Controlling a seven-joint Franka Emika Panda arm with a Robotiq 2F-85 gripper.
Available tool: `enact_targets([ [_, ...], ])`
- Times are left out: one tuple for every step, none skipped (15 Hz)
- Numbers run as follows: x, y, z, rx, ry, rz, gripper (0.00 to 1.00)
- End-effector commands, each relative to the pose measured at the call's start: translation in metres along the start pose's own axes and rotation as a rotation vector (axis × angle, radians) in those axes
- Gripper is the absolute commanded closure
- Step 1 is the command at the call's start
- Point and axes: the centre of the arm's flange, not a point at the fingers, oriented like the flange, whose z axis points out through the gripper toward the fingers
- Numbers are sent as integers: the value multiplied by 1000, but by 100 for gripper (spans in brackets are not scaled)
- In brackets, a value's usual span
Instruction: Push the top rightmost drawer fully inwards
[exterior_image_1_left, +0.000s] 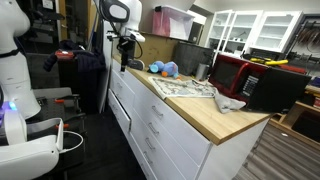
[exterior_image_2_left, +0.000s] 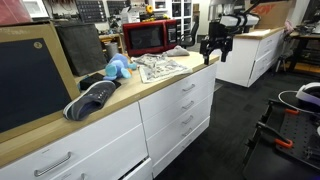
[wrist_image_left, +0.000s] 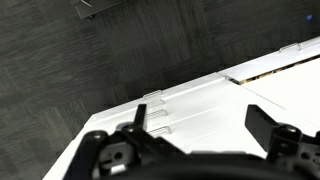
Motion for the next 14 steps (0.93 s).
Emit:
enact_targets([
  [-22,10,-53,-22,23,-66,0],
  [-24,13,-61,-22,23,-73,0],
  [-27,17,-71,-22,25,-76,0],
  [-30,21,-78,-18,20,-76,0],
  [-33,24,-86,-13,15,-76,0],
  [-36,28,-92,-9,8,-75,0],
  [-41,31,-97,-5,4,-78,0],
  [-43,34,-101,-7,-2,-73,0],
  [-47,35,-105,-36,-24,-32,0],
  [-50,37,-107,-48,-51,-5,0],
  [-42,35,-94,-24,-24,-36,0],
  [-46,36,-96,-33,-37,-25,0],
  [-47,37,-98,-37,-39,-21,0],
  [-48,37,-98,-38,-39,-21,0],
])
